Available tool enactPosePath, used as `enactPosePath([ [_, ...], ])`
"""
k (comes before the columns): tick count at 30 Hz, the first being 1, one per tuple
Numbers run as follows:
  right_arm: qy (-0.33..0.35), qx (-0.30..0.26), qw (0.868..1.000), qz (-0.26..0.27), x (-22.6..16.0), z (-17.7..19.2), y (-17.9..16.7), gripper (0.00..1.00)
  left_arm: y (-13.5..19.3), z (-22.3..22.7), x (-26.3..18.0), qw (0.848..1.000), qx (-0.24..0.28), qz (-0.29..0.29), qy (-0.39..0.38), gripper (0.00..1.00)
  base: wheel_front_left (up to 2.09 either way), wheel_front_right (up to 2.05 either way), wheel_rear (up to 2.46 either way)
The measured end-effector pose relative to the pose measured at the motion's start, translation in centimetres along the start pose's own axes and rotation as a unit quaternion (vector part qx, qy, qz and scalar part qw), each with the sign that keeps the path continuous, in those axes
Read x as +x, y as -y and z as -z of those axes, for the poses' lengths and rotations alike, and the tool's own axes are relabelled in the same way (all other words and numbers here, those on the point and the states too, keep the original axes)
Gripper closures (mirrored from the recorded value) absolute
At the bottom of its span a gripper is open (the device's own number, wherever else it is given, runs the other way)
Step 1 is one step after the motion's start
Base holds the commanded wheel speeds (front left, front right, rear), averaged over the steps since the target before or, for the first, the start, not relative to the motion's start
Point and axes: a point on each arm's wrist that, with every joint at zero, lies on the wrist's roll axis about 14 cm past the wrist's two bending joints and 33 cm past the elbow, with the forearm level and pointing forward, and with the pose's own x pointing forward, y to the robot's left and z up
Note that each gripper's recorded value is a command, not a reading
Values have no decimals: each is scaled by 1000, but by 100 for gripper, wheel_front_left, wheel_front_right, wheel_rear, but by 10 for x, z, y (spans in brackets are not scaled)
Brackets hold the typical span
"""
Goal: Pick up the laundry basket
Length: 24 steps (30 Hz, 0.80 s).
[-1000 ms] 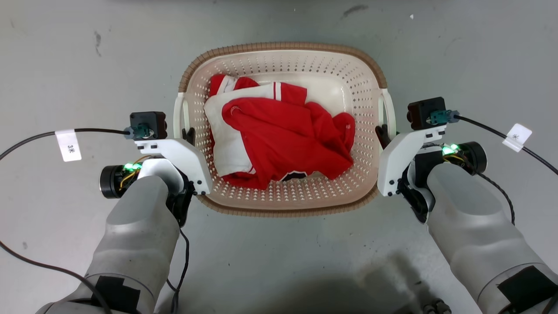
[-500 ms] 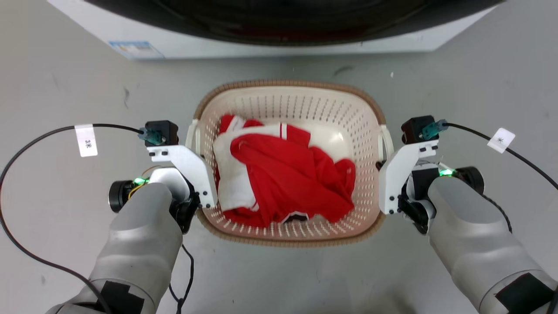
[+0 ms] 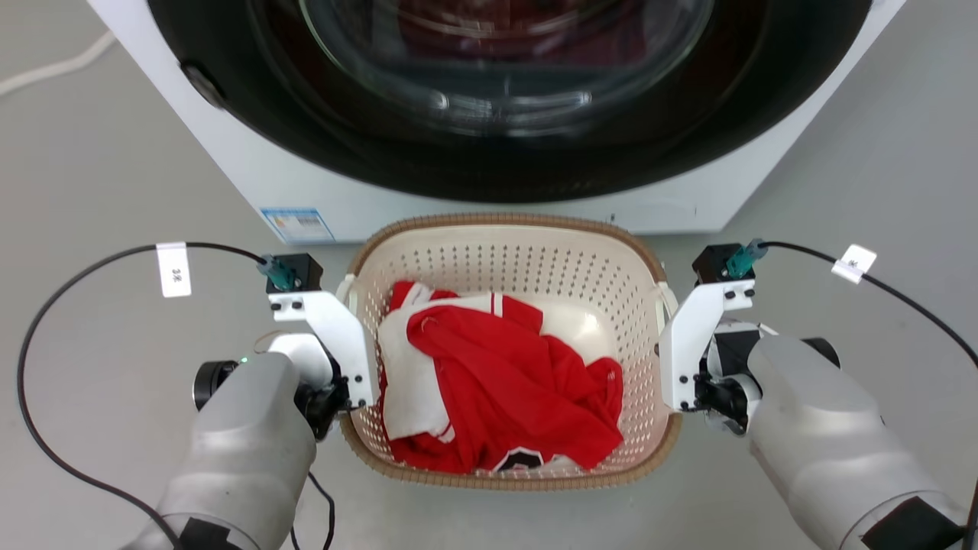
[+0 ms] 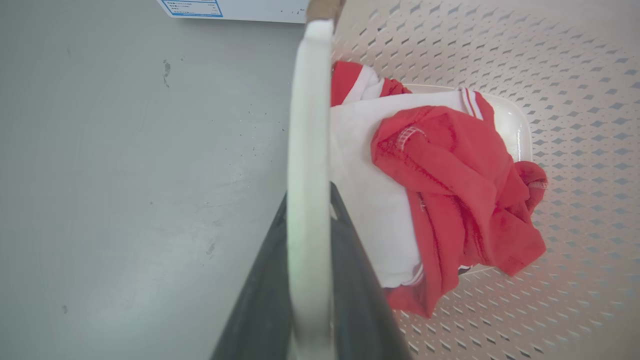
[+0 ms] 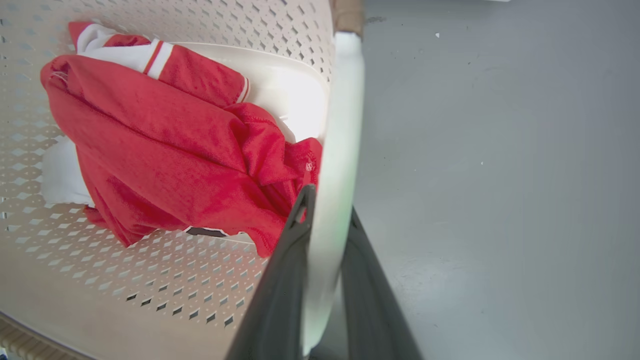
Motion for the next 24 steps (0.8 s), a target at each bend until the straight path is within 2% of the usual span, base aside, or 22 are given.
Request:
enactPosePath([
  [17, 34, -16, 999, 6, -73, -7, -20, 100, 18, -3, -77, 999, 25, 3, 36, 100, 0, 0, 0],
  [24, 15, -6, 1000, 7, -82, 12, -21, 100, 23, 9, -88, 999, 29, 6, 33, 100, 0, 0, 0],
])
